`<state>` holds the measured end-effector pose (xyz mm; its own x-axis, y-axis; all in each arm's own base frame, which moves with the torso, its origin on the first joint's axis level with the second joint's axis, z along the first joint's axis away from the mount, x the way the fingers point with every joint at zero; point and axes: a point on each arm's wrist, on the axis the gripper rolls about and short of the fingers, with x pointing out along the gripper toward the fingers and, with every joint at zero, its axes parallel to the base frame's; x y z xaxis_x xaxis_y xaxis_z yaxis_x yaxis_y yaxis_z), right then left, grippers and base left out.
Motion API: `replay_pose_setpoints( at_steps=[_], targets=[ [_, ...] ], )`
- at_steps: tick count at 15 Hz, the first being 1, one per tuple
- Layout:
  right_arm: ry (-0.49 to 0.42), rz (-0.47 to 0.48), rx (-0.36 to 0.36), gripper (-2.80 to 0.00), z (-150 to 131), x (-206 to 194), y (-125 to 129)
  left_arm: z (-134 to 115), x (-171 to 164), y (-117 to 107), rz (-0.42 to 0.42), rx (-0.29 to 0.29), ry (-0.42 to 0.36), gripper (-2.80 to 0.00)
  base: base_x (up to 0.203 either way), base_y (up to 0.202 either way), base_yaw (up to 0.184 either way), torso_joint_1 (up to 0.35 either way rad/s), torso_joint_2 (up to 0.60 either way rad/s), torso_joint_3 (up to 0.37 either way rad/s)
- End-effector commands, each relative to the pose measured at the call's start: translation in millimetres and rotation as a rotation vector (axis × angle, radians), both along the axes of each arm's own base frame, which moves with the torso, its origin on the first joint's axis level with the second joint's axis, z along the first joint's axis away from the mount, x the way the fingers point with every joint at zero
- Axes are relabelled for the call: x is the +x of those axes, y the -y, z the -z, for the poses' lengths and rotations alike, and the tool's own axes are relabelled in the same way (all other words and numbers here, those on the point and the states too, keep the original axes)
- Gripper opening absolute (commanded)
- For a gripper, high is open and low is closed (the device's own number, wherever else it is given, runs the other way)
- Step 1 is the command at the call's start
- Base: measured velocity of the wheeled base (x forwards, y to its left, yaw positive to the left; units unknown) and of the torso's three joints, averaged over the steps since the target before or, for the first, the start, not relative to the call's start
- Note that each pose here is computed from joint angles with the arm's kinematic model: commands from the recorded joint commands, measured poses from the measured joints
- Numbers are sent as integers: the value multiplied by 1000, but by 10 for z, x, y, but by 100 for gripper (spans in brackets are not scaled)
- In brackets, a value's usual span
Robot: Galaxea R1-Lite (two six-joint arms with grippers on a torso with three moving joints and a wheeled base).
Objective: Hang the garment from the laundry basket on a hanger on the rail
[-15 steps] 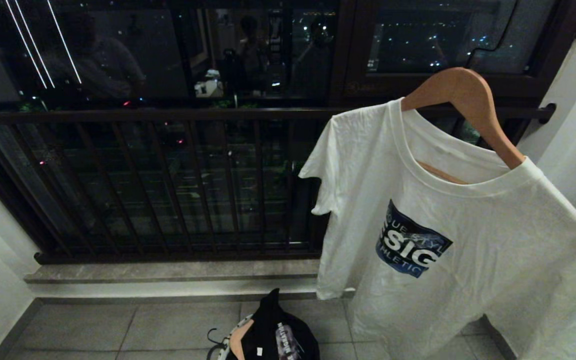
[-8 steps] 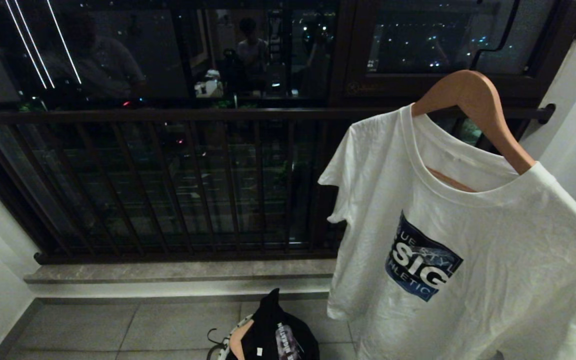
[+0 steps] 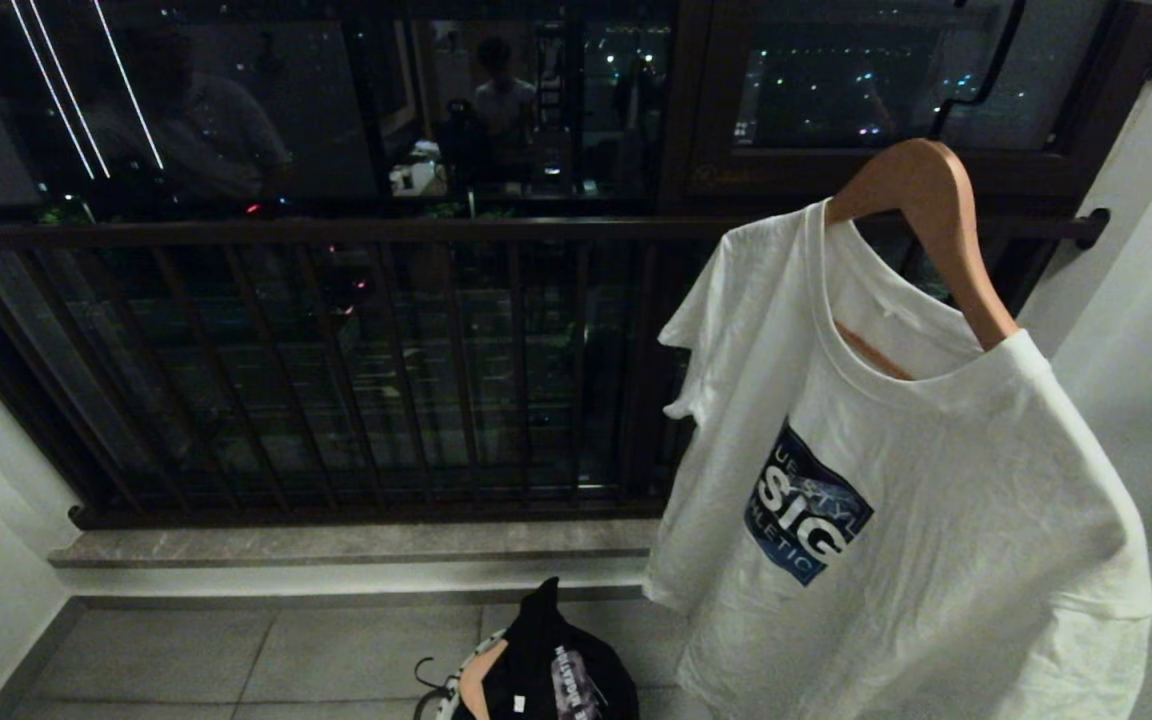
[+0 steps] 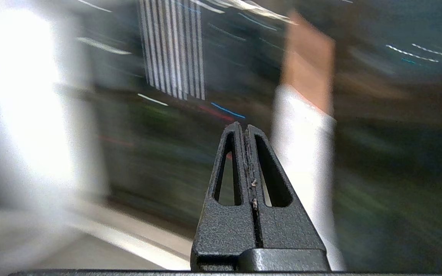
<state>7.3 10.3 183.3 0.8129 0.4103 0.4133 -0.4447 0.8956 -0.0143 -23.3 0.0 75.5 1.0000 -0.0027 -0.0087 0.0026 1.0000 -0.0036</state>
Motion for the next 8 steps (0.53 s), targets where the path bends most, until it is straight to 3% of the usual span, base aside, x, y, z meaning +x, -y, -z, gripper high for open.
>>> replay_pose_setpoints(
  at_steps=[1,3,6,8],
  targets=[
    [-107,249,-58,-280,339,-7,45,1,1,0,-1,0,-1,-280,0,0,0,0,0,0],
    [-286,361,-68,-280,622,-60,70,-1,0,0,0,1,0,-280,0,0,0,0,0,0],
    [-470,448,-109,-280,886,-116,90,-1,0,0,0,0,0,-280,0,0,0,0,0,0],
    [-528,509,-148,-280,988,-155,104,-1,1,0,0,-1,-1,-280,0,0,0,0,0,0]
  ],
)
